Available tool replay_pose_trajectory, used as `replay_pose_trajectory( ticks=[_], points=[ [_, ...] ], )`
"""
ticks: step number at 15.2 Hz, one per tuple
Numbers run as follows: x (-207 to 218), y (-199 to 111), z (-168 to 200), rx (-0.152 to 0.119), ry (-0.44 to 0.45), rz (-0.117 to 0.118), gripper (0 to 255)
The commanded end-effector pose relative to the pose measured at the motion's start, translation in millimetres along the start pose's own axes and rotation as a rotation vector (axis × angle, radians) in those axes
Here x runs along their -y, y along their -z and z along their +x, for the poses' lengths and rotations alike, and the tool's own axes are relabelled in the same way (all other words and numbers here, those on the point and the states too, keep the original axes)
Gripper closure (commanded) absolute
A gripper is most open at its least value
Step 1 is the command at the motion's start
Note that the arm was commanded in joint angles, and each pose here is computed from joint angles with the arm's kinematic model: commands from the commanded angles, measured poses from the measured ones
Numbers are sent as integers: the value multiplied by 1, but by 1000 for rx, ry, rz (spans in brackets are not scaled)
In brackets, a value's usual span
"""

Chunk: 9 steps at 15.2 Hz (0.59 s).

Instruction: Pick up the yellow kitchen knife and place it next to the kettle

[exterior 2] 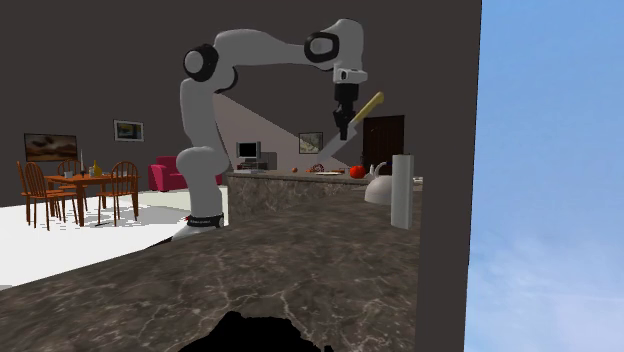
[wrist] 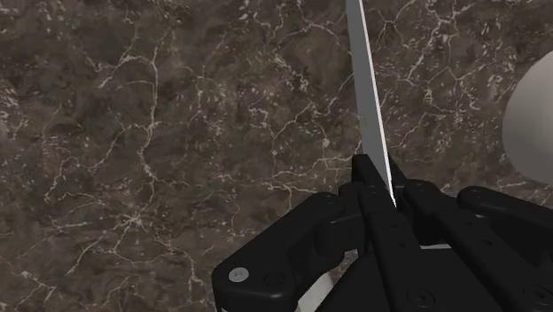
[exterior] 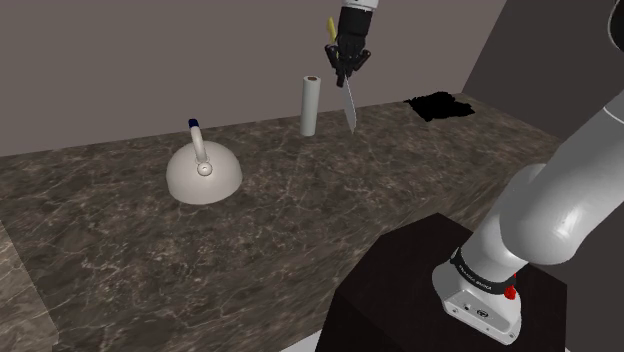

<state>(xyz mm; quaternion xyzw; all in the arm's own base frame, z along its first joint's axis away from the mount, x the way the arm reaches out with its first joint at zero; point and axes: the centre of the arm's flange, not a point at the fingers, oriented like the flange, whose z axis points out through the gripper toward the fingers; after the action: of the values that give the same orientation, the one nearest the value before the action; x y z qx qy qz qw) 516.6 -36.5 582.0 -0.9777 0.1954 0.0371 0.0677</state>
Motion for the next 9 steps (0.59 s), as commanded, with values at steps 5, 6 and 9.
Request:
replay_pose_trajectory(
  ticks=[5,6,9],
  points=[
    [72,-13,-31,0,-1,0,255],
    [84,-15,-36,0,-1,0,255],
    [121,-21,-50,0,-1,0,255]
  ],
)
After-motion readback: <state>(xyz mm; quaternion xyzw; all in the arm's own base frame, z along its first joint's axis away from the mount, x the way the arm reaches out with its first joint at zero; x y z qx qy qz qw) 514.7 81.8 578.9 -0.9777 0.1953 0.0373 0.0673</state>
